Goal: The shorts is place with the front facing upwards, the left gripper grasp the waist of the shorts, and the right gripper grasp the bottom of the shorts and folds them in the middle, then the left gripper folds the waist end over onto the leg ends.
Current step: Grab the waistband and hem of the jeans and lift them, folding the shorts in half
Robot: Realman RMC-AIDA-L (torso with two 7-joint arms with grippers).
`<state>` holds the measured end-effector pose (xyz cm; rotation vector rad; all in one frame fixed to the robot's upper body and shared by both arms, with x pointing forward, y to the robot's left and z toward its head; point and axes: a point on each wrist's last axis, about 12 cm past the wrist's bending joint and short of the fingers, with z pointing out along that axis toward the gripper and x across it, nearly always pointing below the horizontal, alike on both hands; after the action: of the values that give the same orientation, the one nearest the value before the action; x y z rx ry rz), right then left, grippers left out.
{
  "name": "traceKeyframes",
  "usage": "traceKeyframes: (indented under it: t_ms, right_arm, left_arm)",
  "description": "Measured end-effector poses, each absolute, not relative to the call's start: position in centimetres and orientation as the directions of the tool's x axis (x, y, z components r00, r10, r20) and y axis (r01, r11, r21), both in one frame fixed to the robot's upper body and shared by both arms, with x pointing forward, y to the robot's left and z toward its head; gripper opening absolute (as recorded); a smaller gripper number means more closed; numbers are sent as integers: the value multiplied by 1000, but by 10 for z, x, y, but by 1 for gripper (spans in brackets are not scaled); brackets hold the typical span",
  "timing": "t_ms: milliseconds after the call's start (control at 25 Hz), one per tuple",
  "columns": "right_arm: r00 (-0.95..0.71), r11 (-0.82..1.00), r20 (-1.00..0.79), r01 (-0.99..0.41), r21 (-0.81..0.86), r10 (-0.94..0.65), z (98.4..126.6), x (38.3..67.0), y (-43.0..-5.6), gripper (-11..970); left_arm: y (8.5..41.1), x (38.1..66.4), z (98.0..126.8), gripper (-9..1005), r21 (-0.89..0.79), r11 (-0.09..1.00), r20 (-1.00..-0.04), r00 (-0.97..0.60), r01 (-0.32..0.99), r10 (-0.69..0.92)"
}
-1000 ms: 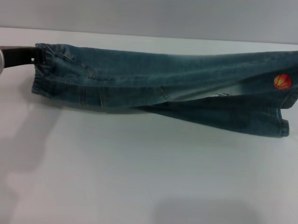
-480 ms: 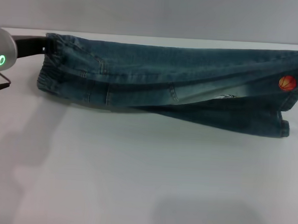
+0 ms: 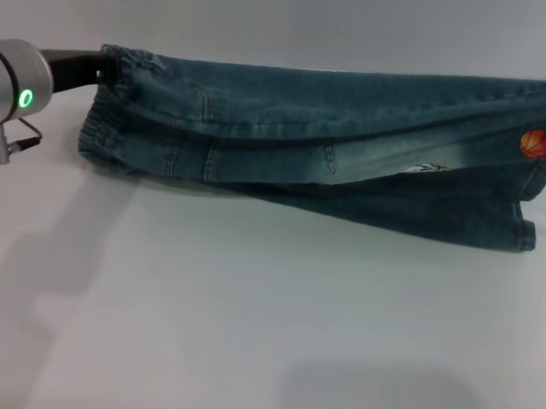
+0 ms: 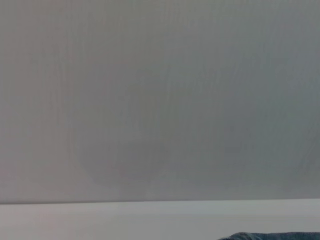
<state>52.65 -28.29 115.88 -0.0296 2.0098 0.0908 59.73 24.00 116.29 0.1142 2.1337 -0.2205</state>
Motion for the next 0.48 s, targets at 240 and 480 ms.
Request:
traceKeyframes:
  t_ms: [240,480]
  right_arm:
    - [-385,998,-922,-36,51,33,1150,535,-291,-1]
    - [-344,1000,-939,1,-8,-7,1134,551,-307,-1]
  left_arm:
    - [238,604,1158,186,-117,978,-859,-512,175,-11]
    - [222,614,1137,205,-41,972,-952,-303,233,32]
